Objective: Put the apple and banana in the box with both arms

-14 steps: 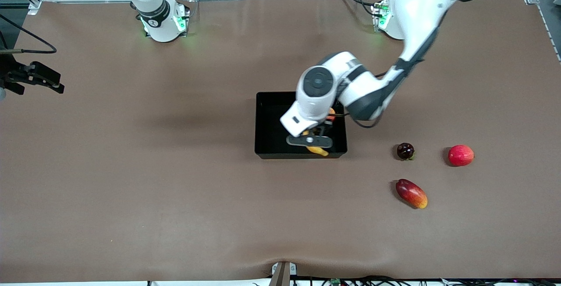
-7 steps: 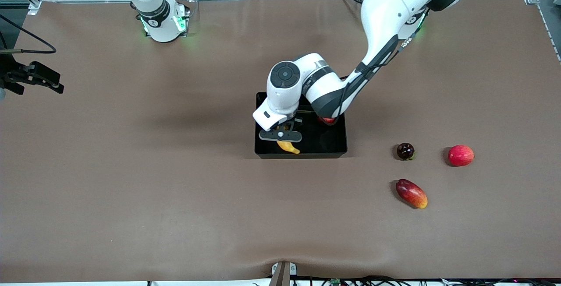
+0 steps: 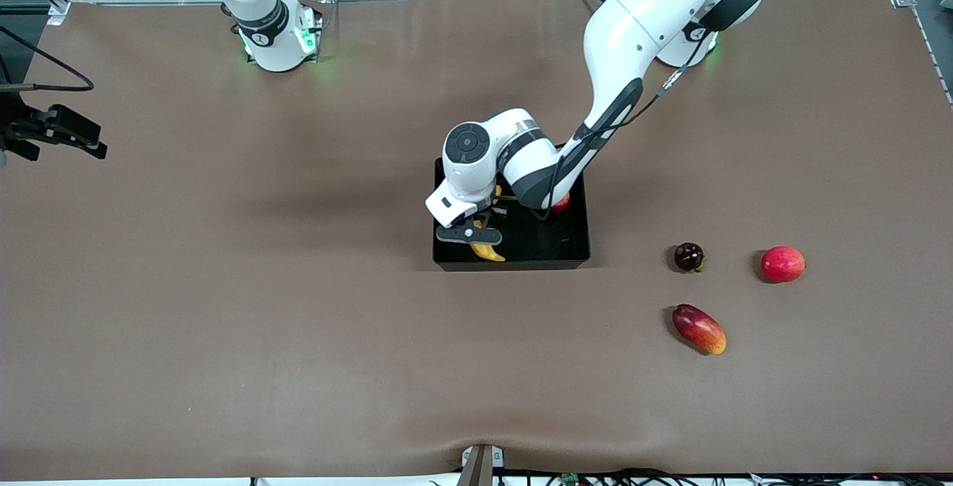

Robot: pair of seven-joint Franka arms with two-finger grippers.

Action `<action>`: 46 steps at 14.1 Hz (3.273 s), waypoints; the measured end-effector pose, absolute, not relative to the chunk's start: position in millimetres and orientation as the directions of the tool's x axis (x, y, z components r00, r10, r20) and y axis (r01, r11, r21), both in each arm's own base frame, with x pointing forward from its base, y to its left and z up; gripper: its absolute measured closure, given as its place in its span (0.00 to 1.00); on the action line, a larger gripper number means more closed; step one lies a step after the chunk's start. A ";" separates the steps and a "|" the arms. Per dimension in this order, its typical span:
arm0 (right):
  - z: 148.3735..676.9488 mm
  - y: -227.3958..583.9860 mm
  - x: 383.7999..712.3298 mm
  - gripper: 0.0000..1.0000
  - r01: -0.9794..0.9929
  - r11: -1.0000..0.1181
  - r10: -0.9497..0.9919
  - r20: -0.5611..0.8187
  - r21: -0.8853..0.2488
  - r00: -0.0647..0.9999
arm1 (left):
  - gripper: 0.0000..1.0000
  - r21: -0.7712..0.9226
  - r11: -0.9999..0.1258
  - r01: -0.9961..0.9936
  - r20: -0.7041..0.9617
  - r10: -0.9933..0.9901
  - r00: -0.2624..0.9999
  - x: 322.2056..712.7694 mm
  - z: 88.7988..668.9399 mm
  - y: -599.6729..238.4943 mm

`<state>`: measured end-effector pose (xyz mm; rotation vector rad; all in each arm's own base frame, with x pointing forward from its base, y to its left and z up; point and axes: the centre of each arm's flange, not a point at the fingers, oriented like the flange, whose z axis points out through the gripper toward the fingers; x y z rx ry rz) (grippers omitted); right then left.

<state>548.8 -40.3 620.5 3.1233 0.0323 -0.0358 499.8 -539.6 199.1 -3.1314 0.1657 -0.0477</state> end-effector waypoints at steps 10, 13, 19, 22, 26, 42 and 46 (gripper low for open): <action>620.4 -42.2 548.7 0.00 0.018 -1.000 0.017 -0.023 0.018 1.000 | 0.04 -0.139 -0.971 -0.193 0.119 -0.209 0.971 564.0 274.0 -486.4; 620.4 -42.5 548.6 0.00 0.017 -1.000 0.016 -0.023 0.018 1.000 | 0.00 -0.134 -0.980 -0.148 0.156 -0.169 0.973 618.4 380.1 -401.7; 620.2 -42.5 548.6 0.00 0.017 -1.000 0.016 -0.024 0.017 1.000 | 0.00 -0.083 -0.992 -0.090 0.119 -0.099 0.988 651.7 537.7 -200.6; 620.1 -41.4 548.7 0.00 0.020 -1.000 0.019 -0.024 0.017 1.000 | 0.00 -0.028 -0.999 -0.034 0.106 -0.036 0.994 653.2 569.5 -116.9; 617.6 -31.2 549.9 0.00 0.041 -0.999 0.041 -0.028 0.014 0.999 | 0.00 -0.057 -0.998 -0.009 0.069 -0.013 0.998 629.1 600.6 -95.5; 649.6 6.5 535.5 0.00 0.106 -0.994 0.107 -0.066 -0.011 0.992 | 0.00 -0.092 -0.996 -0.010 0.071 -0.017 0.997 509.0 653.9 -55.0; 649.9 5.9 535.8 0.00 0.105 -0.994 0.105 -0.063 -0.011 0.992 | 0.00 -0.092 -0.996 -0.010 0.061 -0.016 0.998 510.4 649.1 -54.5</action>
